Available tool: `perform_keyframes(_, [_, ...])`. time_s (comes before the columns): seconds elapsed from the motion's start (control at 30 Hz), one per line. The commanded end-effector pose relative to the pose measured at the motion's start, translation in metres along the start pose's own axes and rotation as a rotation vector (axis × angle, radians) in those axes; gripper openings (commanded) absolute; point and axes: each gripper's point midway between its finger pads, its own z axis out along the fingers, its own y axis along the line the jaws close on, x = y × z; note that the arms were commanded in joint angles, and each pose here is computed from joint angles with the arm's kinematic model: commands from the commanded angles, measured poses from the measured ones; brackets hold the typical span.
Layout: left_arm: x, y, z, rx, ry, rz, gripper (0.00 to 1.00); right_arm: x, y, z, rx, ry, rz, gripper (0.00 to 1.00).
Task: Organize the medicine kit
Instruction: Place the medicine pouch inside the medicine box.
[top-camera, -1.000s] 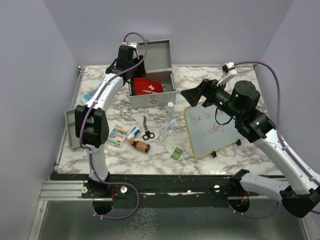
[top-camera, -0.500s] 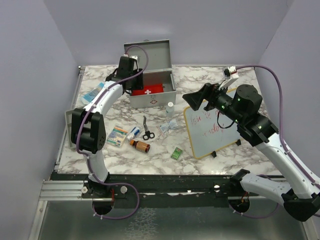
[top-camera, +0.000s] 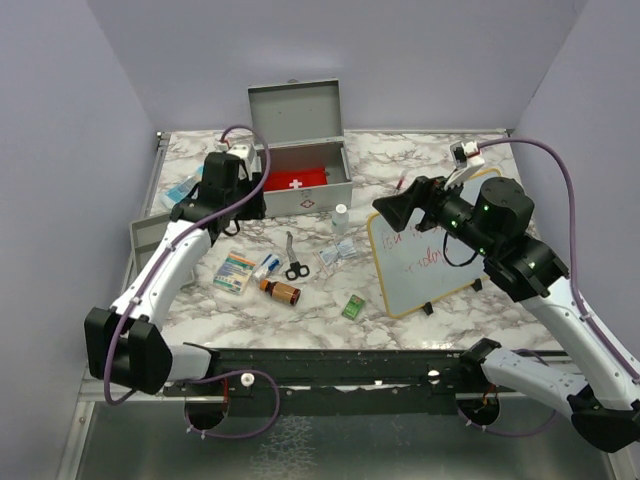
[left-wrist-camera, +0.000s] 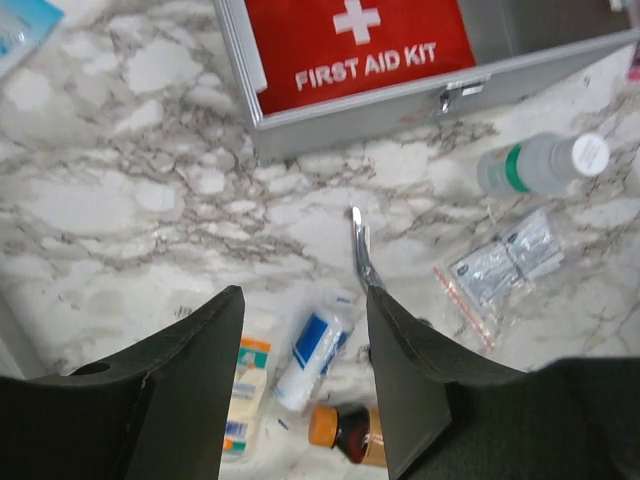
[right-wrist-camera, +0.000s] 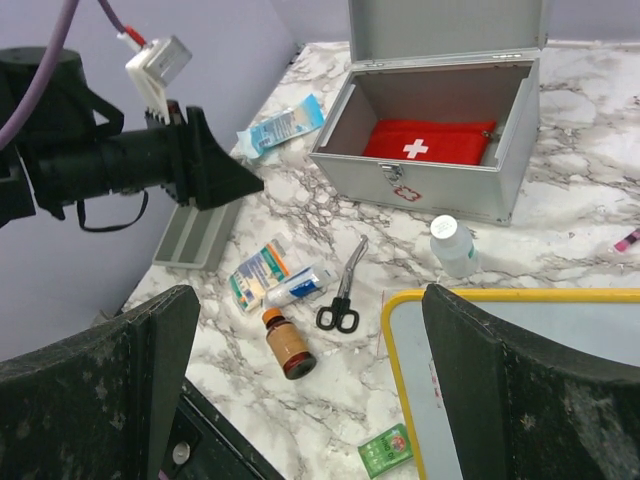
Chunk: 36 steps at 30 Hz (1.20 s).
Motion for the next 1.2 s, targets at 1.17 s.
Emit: perform_keyframes(1.17, [0.176, 0.002, 0.039, 0.097, 0.386, -0.077, 0.52, 0.018, -0.019, -0.013, 0.079, 0.028, -0.009, 1.0])
